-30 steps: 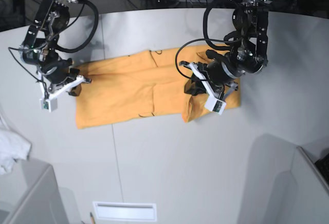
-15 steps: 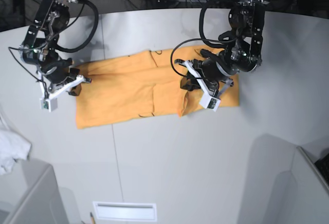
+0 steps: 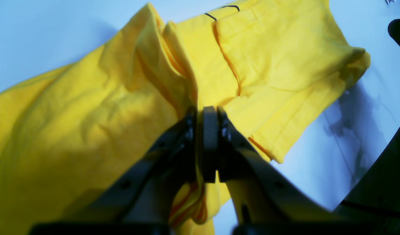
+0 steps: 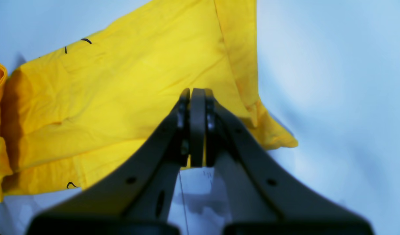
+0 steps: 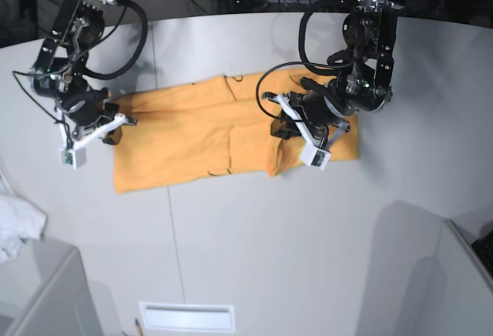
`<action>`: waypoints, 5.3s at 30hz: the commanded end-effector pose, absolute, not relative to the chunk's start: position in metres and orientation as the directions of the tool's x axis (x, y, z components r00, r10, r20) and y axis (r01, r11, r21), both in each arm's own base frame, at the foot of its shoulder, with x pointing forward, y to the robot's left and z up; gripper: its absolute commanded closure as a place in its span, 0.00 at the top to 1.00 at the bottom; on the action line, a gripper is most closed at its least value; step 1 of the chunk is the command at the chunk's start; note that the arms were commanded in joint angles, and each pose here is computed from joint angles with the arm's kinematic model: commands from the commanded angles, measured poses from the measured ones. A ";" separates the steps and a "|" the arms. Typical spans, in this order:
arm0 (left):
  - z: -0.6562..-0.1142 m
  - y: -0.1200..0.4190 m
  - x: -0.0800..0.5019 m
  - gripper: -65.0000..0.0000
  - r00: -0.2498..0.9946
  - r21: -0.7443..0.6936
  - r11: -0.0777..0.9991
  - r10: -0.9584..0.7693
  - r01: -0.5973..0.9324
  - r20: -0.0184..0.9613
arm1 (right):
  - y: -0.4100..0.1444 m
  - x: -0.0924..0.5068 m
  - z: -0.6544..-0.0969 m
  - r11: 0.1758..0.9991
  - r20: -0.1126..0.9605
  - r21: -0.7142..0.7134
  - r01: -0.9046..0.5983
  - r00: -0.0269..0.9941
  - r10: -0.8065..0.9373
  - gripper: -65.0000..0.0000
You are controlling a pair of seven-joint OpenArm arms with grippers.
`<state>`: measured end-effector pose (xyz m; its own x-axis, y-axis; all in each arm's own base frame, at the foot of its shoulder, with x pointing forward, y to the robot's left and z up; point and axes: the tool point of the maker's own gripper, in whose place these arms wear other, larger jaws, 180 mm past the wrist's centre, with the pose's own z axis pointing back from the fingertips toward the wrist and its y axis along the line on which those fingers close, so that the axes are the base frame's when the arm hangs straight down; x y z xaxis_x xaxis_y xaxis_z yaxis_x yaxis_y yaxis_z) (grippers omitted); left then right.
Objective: Fold the T-shirt properly
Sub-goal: 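Fold the strip end held by the left gripper toward the right gripper, then release the folded end and raise the left gripper away, then grasp the strip end with the right gripper and fold it over the stack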
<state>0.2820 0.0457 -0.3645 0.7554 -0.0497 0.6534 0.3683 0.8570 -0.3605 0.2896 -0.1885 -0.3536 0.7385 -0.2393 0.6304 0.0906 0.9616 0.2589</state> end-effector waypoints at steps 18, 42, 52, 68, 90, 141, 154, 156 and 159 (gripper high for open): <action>-0.349 0.035 0.291 0.27 0.724 -0.384 0.840 -0.016 0.384 0.690 | -0.190 0.301 -0.337 0.964 0.678 0.256 0.071 0.698 -0.231 0.00; -0.345 0.158 0.265 0.00 0.674 -0.365 0.931 0.263 0.010 0.690 | -0.179 0.338 -0.325 0.928 0.645 0.373 0.023 0.712 -0.277 0.77; -0.347 0.283 0.199 0.00 0.643 -0.182 0.960 0.279 -0.214 0.713 | -0.233 0.350 -0.389 0.851 0.460 0.483 0.208 0.766 -0.449 0.76; -0.375 0.269 0.218 0.00 0.648 -0.239 0.961 0.271 -0.139 0.712 | -0.182 0.313 -0.434 0.883 0.309 0.467 0.051 0.926 -0.217 0.75; -0.414 0.144 0.318 0.00 0.711 -0.293 0.942 0.094 0.163 0.697 | -0.232 0.348 -0.430 0.894 0.397 0.432 0.123 0.863 -0.311 0.00; -0.391 0.261 0.254 0.00 0.714 -0.056 0.998 0.021 0.026 0.700 | 0.112 0.339 -0.328 0.759 0.626 0.555 -0.341 0.772 -0.111 0.00; -0.395 0.257 0.246 0.00 0.726 -0.056 0.998 0.013 0.035 0.687 | 0.146 0.336 -0.312 0.762 0.625 0.549 -0.343 0.774 -0.102 0.00; -0.397 0.257 0.245 0.00 0.731 -0.059 0.998 0.014 0.035 0.683 | 0.144 0.336 -0.321 0.772 0.610 0.544 -0.329 0.786 -0.095 0.00; -0.405 0.260 0.243 0.00 0.745 -0.065 0.998 0.027 0.022 0.666 | 0.144 0.340 -0.335 0.786 0.605 0.539 -0.303 0.789 -0.111 0.00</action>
<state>0.2358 0.2557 -0.4139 0.7669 0.0358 0.6408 0.0163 0.9970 -0.0751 0.3294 0.1354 -0.3561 0.8213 -0.0916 0.5631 -0.2703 0.8067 0.5255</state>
